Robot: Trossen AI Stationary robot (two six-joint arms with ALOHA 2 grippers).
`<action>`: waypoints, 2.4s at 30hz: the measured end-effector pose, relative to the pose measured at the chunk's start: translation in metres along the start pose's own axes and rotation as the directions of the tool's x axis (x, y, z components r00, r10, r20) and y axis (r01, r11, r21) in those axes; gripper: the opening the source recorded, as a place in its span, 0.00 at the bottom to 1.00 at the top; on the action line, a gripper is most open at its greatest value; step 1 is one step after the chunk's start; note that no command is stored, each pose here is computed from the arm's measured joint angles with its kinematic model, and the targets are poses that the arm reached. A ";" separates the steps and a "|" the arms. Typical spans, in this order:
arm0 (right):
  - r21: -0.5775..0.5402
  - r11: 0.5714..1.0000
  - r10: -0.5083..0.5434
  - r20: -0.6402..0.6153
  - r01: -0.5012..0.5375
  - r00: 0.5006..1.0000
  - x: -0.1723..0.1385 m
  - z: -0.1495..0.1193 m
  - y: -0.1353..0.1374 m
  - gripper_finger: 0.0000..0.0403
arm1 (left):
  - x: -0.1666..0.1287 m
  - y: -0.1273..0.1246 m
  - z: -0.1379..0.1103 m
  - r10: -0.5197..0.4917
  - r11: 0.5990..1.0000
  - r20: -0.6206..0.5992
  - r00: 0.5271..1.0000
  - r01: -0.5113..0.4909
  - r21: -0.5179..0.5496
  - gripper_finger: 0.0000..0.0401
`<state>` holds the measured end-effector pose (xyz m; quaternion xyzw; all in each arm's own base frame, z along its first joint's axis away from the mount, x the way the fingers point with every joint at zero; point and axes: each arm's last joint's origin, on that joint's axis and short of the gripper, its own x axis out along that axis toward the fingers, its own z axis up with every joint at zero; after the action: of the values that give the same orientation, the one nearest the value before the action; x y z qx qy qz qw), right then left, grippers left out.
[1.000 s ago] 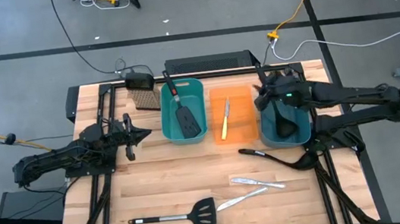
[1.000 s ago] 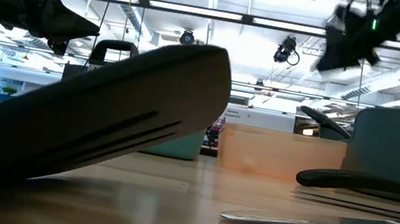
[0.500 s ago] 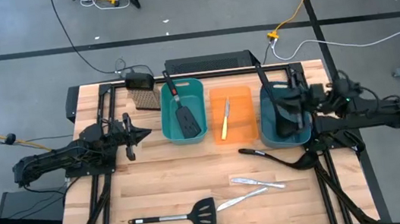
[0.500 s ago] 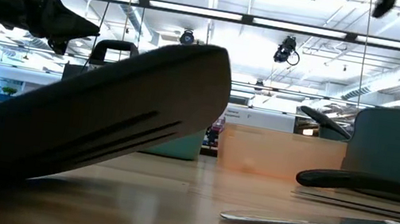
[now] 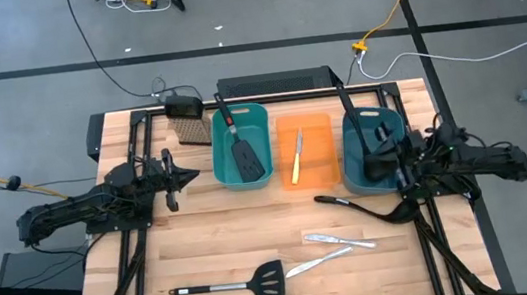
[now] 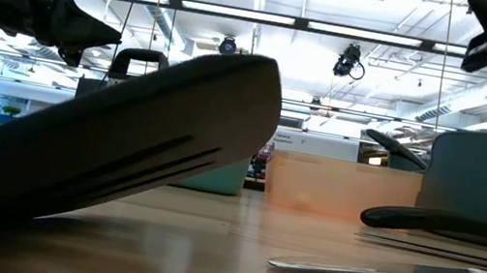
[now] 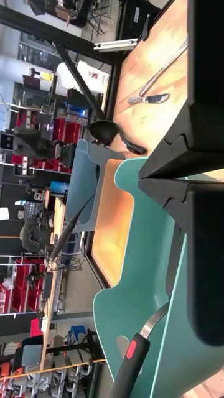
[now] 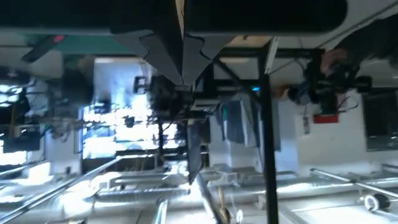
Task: Pick & Place Kitchen Items
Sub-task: Put the black spatula into the green bin
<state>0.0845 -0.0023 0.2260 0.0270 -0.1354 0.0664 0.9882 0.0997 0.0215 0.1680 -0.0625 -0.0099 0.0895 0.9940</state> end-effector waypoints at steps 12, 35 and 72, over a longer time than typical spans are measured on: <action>0.011 0.996 0.088 -0.056 -0.087 0.995 0.000 -0.032 -0.001 0.02 | 0.000 0.000 0.000 0.000 1.000 -0.001 1.000 0.000 0.000 0.03; 0.011 0.995 -0.094 -0.094 0.095 0.991 0.001 -0.041 -0.007 0.03 | 0.000 0.000 0.000 0.000 1.000 -0.001 1.000 0.000 0.000 0.03; -0.243 0.965 -0.253 -0.961 0.097 0.110 0.169 -0.075 0.086 0.06 | 0.000 0.000 0.000 0.000 1.000 -0.002 1.000 0.000 0.007 0.03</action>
<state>0.2533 0.1094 0.2026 -0.0664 0.5476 -0.0574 0.8321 0.0997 0.0215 0.1677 -0.0593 -0.0085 0.0896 0.9942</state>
